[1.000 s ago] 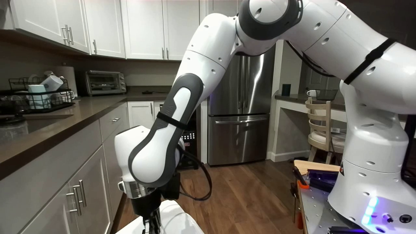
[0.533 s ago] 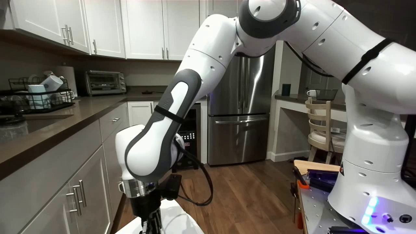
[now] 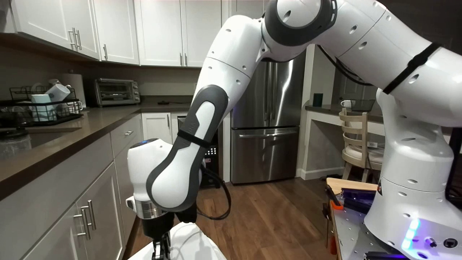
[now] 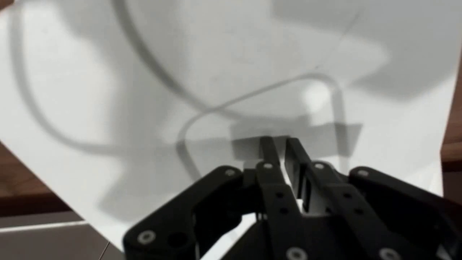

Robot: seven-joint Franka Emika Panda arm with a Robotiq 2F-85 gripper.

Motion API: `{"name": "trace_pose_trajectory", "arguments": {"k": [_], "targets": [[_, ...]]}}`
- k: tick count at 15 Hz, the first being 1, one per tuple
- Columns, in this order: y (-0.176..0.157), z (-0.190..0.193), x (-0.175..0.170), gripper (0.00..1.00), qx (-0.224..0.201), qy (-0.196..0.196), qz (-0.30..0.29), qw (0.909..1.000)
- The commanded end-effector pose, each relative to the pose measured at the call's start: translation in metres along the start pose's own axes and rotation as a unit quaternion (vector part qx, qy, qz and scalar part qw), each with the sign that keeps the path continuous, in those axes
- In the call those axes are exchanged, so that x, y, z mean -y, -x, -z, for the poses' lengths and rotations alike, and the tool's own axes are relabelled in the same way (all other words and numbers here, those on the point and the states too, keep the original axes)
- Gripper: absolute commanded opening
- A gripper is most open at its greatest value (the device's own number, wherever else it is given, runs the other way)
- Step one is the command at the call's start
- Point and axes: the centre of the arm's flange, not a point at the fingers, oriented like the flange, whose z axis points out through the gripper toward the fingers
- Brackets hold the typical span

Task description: Close the bin cover

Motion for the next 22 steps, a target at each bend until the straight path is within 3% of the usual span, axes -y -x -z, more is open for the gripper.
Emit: {"name": "trace_pose_trajectory", "arguments": {"k": [1, 6, 12, 19, 20, 21, 22], "targets": [[0.000, -0.005, 0.004, 0.04, -0.037, 0.012, -0.011, 0.9992], [0.001, -0.004, 0.011, 0.09, -0.013, -0.015, -0.036, 0.9991], [0.007, -0.005, 0.010, 0.08, 0.039, 0.000, -0.039, 0.9985], [0.008, -0.007, 0.012, 0.08, 0.039, -0.016, -0.054, 0.9977], [0.008, -0.007, 0.014, 0.33, 0.043, -0.042, -0.057, 0.9965], [0.007, -0.007, 0.018, 0.34, 0.041, -0.082, -0.057, 0.9942], [0.005, -0.011, 0.015, 0.14, 0.037, -0.032, -0.051, 0.9975]]}}
